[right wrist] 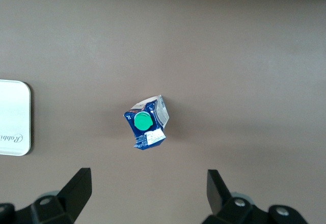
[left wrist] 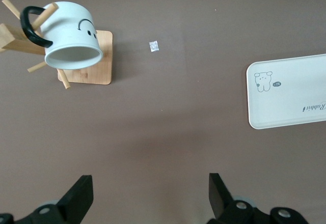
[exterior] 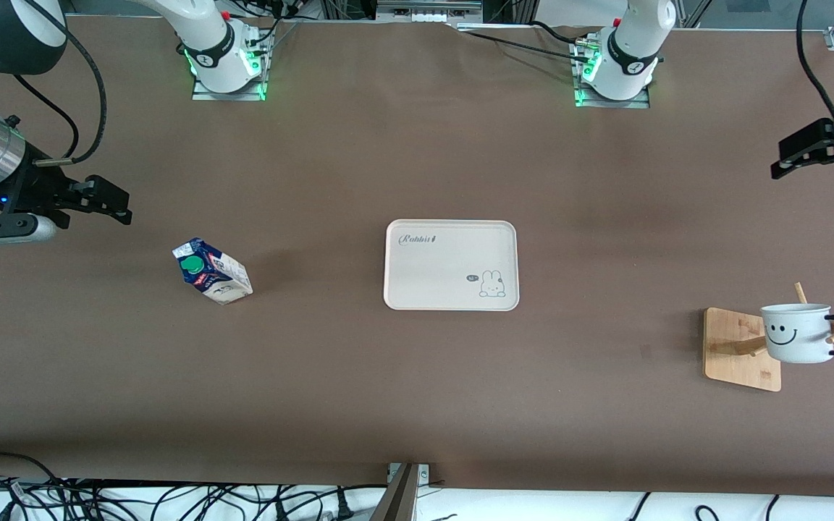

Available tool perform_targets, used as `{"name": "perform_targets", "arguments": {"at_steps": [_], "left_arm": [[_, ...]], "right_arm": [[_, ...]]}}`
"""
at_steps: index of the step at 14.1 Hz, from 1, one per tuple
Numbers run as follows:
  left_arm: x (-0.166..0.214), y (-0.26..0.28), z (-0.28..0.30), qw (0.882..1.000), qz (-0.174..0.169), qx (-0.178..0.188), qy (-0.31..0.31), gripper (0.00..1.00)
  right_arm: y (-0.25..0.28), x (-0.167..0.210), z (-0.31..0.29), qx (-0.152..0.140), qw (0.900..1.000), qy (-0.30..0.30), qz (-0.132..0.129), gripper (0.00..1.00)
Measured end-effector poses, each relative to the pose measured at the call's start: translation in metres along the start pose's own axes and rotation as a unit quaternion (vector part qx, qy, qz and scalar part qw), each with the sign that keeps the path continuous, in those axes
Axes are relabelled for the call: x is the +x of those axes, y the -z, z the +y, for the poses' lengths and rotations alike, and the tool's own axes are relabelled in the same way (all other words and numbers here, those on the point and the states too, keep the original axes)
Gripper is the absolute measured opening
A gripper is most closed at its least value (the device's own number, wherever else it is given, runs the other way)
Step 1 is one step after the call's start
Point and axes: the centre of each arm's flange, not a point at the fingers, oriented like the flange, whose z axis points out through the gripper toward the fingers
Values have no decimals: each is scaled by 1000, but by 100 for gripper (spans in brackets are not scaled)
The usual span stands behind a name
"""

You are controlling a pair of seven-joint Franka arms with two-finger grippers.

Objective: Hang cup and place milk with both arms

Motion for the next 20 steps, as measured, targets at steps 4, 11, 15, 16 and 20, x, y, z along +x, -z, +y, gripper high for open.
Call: {"name": "perform_targets", "arguments": {"at_steps": [4,11,15,16,20], "left_arm": [[-3,-2,16,1000,8,10,-5,100],[-9,-29,-66,1000,22,6,6,100],[-20,-23,-63,1000,16,4,4,100],[-22,-22,-62,1000,14,3,3,100],[-22,-20,-58,1000,15,2,18,100]], "right_arm": [[0,0,0,0,1000,0,0,100],[0,0,5,-1,1000,-4,0,100],[0,0,6,-1,1000,-5,0,100],[0,0,6,-1,1000,-5,0,100],[0,0,6,-1,1000,-5,0,100]]}}
